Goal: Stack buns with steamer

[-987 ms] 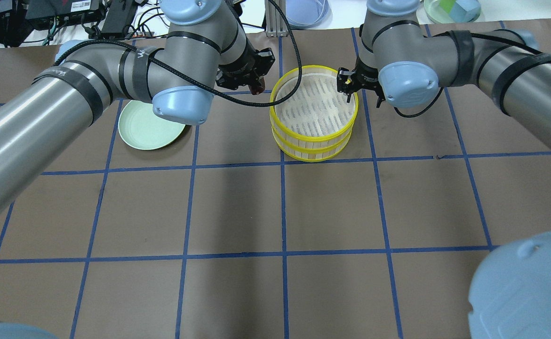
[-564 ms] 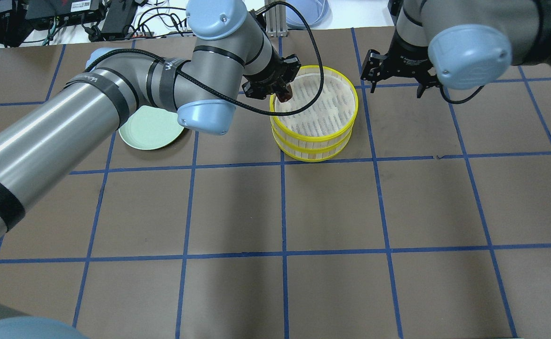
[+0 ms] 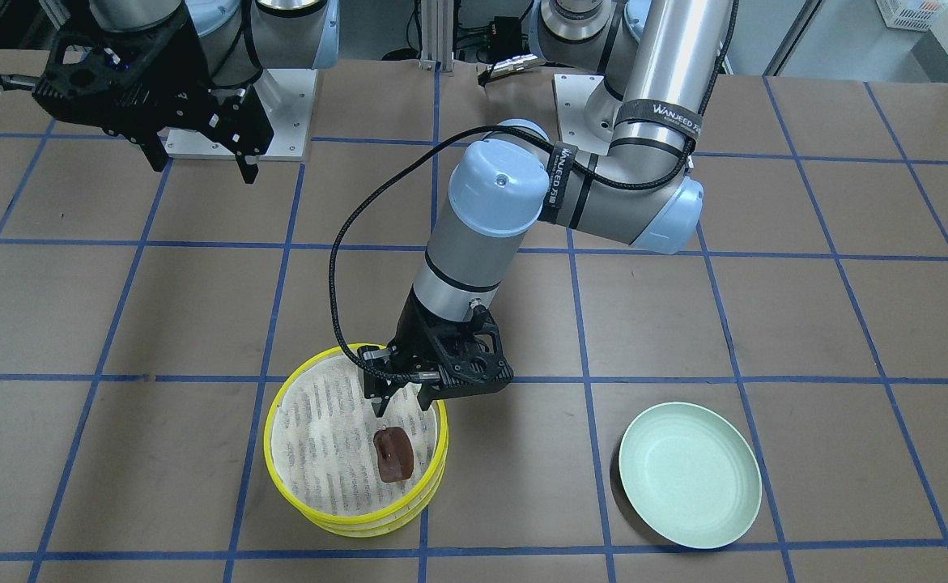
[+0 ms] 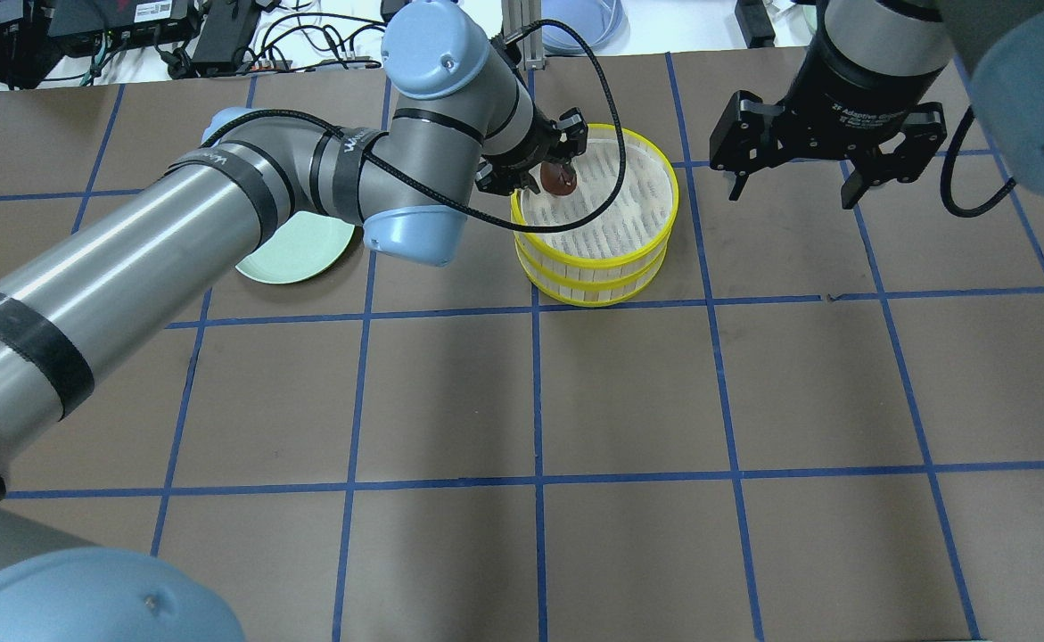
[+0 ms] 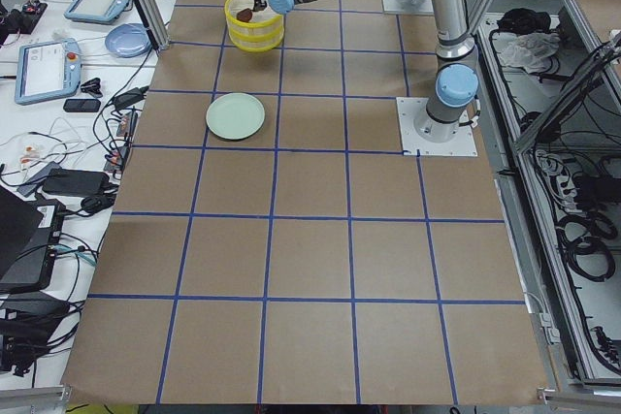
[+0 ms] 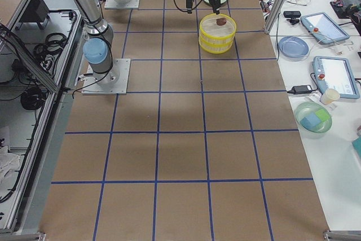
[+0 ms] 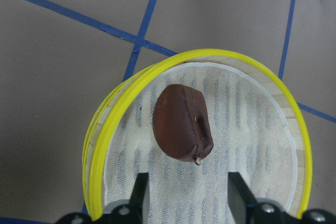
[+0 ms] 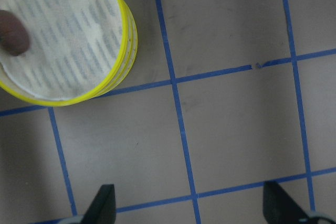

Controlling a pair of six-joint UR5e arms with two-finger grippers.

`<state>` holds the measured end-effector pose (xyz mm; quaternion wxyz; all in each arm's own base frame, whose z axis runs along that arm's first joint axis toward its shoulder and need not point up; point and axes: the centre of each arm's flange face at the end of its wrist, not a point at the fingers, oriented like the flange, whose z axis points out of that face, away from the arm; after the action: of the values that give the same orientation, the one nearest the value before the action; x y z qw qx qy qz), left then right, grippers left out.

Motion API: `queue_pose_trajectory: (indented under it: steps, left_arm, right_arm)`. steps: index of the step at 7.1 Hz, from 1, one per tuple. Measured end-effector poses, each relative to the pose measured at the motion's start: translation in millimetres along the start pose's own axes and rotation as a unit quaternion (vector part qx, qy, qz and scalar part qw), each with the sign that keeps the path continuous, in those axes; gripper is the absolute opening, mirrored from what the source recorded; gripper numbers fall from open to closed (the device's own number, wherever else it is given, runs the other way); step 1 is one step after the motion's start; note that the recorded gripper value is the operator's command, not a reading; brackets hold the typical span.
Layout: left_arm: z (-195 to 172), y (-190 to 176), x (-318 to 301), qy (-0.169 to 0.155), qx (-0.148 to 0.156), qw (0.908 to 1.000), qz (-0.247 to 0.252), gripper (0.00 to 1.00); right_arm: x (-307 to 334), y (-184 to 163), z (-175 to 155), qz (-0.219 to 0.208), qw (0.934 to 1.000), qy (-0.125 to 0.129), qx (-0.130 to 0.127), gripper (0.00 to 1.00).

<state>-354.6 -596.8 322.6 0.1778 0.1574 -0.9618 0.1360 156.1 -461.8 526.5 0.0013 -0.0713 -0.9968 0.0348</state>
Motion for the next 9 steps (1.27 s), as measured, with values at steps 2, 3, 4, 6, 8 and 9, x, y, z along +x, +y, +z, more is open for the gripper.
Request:
queue_pose_trajectory:
  steps: [2,3,4,6,8,9]
  left_arm:
    - [-19,-9,7,0.012,0.017,0.9996,0.017,1.0]
    - [-32,-18,6,0.016,0.027,0.9987,0.039,1.0]
    - [-43,-34,-7,0.017,0.025,0.9971,0.069,1.0]
    - [-80,-75,-55,0.015,0.003,0.9914,0.13,1.0]
    - [-134,-96,-94,-0.002,-0.003,0.9811,0.193,1.0]
    - [-155,-99,-114,-0.02,-0.024,0.9804,0.194,1.0]
  right_arm:
    - [-5,1,-4,-0.023,0.9997,0.003,0.0,1.0]
    - [-7,-4,1,-0.054,0.9986,0.004,-0.002,1.0]
    - [-10,-12,8,-0.077,0.9971,0.002,-0.002,1.0]
    - [-14,-28,20,-0.107,0.9942,0.0,0.005,1.0]
    - [-13,-31,22,-0.127,0.9918,0.002,0.008,1.0]
    - [-13,-30,20,-0.131,0.9914,0.001,0.009,1.0]
